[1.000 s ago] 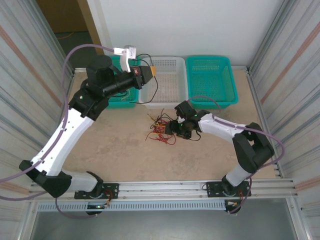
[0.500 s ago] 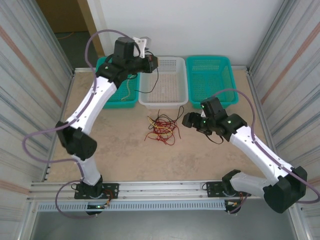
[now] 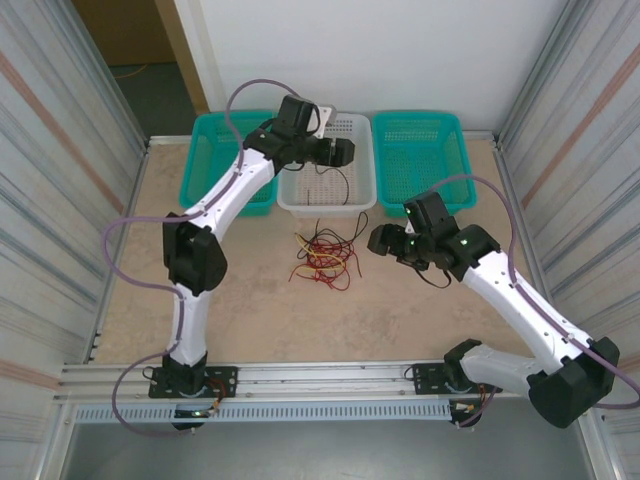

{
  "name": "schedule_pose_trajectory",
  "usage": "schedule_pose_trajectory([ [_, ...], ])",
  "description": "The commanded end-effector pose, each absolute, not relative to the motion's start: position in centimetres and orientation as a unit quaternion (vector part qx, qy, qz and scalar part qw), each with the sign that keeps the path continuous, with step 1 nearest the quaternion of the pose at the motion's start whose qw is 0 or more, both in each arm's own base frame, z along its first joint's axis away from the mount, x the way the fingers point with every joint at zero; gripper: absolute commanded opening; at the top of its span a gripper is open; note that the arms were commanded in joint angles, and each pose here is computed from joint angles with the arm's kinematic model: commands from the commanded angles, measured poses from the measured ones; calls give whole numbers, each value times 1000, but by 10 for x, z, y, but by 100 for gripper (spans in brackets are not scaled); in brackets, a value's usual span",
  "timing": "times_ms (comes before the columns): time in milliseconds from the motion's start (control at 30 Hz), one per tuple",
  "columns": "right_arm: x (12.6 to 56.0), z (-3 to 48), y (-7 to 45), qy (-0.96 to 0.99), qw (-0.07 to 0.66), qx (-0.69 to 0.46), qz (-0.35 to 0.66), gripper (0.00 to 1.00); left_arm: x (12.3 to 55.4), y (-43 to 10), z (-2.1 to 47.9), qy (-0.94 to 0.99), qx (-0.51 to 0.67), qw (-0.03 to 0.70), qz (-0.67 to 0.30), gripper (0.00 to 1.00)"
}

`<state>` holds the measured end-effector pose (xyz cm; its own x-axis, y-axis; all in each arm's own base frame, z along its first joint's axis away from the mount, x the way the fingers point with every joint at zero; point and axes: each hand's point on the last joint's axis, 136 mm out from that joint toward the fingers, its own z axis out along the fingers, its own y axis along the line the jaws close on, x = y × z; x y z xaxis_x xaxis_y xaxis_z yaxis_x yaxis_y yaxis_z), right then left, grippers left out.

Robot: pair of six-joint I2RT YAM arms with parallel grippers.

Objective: Untangle the cables

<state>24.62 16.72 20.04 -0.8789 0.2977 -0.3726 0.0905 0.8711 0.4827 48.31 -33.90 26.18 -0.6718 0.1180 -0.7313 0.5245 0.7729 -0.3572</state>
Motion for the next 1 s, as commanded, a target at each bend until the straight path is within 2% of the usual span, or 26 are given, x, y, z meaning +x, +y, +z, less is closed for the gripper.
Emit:
schedule_pose_trajectory([
  [0,251,200,161,945,230,98,212,71,465,-322,295,862,193,389,-261,85],
  [100,265,191,165,943,231,103,216,67,444,-306,306,863,186,394,-254,84],
  [233,287,172,178,944,226,104,219,65,398,-294,309,863,184,378,-279,75],
  [533,337,122,193,951,215,109,193,57,289,-279,248,881,202,319,-286,65],
  [867,379,90,204,952,229,91,179,45,270,-269,216,891,153,299,-306,61],
  [967,386,82,200,955,232,92,163,38,267,-272,210,893,151,289,-310,60],
])
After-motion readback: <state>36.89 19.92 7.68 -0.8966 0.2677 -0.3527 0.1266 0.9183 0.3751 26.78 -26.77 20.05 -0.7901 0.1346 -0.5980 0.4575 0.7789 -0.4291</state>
